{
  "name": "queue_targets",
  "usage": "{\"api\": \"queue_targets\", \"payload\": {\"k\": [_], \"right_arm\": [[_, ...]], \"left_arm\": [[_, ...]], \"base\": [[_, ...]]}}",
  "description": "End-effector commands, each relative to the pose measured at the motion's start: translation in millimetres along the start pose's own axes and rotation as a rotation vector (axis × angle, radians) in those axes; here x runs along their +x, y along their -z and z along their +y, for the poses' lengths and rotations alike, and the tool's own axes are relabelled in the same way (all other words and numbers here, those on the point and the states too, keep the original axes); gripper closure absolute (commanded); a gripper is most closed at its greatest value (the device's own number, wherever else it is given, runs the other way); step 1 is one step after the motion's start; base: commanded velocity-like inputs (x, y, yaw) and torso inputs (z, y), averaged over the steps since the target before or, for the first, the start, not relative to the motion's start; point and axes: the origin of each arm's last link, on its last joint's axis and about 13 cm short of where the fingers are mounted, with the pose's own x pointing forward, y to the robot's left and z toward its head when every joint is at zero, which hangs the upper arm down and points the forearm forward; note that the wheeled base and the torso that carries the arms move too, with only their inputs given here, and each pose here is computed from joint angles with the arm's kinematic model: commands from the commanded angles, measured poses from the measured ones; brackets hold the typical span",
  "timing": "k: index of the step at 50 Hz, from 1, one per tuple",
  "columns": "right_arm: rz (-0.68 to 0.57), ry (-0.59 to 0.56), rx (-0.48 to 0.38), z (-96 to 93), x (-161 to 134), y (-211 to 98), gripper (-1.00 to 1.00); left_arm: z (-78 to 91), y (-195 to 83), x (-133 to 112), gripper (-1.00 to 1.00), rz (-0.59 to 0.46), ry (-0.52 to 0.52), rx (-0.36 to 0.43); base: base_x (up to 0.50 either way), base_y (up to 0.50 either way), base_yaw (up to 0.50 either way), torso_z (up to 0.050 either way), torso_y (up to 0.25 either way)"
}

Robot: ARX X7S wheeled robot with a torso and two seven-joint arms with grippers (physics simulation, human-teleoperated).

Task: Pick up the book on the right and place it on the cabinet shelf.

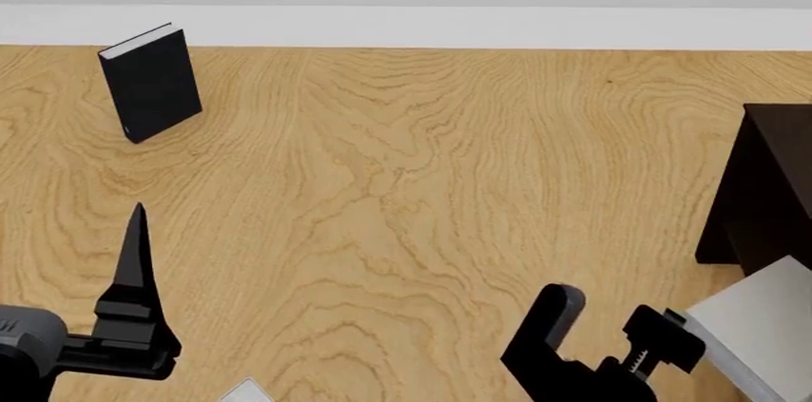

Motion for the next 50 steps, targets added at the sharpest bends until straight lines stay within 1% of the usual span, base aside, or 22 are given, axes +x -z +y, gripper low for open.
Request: {"api": "queue_targets", "payload": {"k": [1,4,13,16,22,31,32,43,50], "right_arm": [[-0.032,0.092,0.179,26.5,0,22,-1.0],[-0.022,0.096,0.194,22.5,1,24,-1.0],[-0.018,0.008,0.3,8.4,5,26,-1.0],[-0.017,0.002,0.311,6.2,6,26,-1.0],[-0.023,-0.024,0.363,-0.6,6,28,-1.0],[-0.025,-0.046,0.408,-4.9,7,31,-1.0],[-0.03,-0.067,0.421,-5.0,6,32,-1.0],[-0.046,-0.046,0.443,-12.0,-4,36,-1.0],[-0.036,-0.027,0.456,-17.9,-2,38,-1.0]], "left_arm": [[-0.1,0,0,-1.0,0.0,0.005,-0.001],[-0.1,-1,-1,-1.0,0.0,0.005,-0.001],[-0.5,-1,-1,-1.0,0.0,0.005,0.0],[-0.4,-1,-1,-1.0,0.0,0.005,0.0],[-0.3,-1,0,-1.0,0.0,0.005,0.001],[-0.4,-2,0,-1.0,-0.001,0.005,0.001],[-0.4,-1,0,-1.0,-0.001,0.005,0.001],[-0.7,0,-1,-1.0,-0.001,0.005,0.002],[-0.8,0,-1,-1.0,-0.001,0.005,0.002]], "base": [[0.0,0.0,0.0,0.0,0.0],[0.0,0.0,0.0,0.0,0.0],[0.0,0.0,0.0,0.0,0.0],[0.0,0.0,0.0,0.0,0.0],[0.0,0.0,0.0,0.0,0.0],[0.0,0.0,0.0,0.001,0.0],[0.0,0.0,0.0,0.0,0.0],[0.0,0.0,0.0,0.001,0.0],[0.0,0.0,0.0,0.001,0.0]]}}
